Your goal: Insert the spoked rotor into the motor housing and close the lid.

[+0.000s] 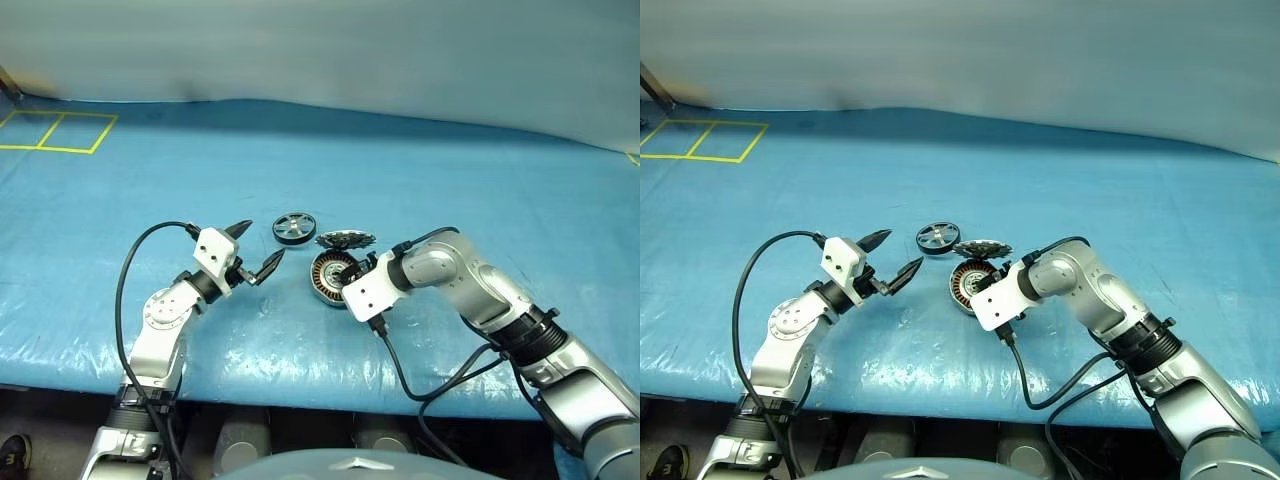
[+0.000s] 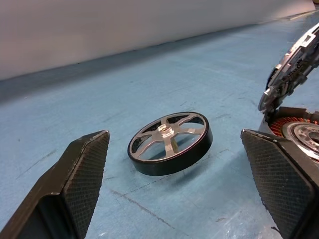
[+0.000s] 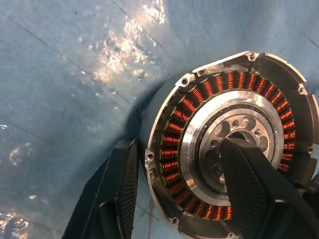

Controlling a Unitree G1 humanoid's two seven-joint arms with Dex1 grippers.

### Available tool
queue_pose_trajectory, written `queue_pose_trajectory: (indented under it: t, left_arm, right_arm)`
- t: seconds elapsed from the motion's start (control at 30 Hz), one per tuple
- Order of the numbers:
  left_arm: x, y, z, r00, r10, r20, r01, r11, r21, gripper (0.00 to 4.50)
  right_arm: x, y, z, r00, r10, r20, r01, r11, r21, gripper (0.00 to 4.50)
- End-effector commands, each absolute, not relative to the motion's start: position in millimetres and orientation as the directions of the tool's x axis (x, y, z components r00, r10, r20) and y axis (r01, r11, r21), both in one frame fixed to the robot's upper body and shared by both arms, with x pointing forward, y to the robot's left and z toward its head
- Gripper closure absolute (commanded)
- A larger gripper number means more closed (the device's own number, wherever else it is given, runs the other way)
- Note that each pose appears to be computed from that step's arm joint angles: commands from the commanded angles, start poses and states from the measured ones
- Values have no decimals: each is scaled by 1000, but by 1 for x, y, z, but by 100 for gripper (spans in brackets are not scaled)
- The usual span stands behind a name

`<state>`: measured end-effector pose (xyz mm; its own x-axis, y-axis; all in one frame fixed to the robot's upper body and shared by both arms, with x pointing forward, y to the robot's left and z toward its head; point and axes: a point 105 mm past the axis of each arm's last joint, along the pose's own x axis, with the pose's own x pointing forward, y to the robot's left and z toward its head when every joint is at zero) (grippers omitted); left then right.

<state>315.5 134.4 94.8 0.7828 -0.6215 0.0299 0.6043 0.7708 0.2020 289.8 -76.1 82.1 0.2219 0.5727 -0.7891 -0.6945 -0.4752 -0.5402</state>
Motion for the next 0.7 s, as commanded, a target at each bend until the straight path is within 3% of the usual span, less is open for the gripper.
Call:
queue_pose_trajectory:
  t: [0.03,0.13,0.3,0.5,0.7]
  left_arm:
    - [314,134,106,777,-627,59,600,766,231,0]
    - [314,133,105,776,-628,55,603,765,228,0]
    - [314,135,103,780,-624,48,600,767,226,0]
    - [313,135,100,781,-624,36,603,767,220,0]
    - [310,133,99,776,-630,37,610,764,212,0]
  right_arm:
    - [283,-66,94,216,613,-760,-657,-485,-578,219]
    - [290,-72,87,254,584,-771,-671,-467,-576,219]
    - [290,-70,98,266,636,-725,-696,-394,-601,76]
    - [282,-68,119,257,728,-635,-738,-277,-616,76]
    - [277,-102,135,388,774,-499,-830,58,-555,76]
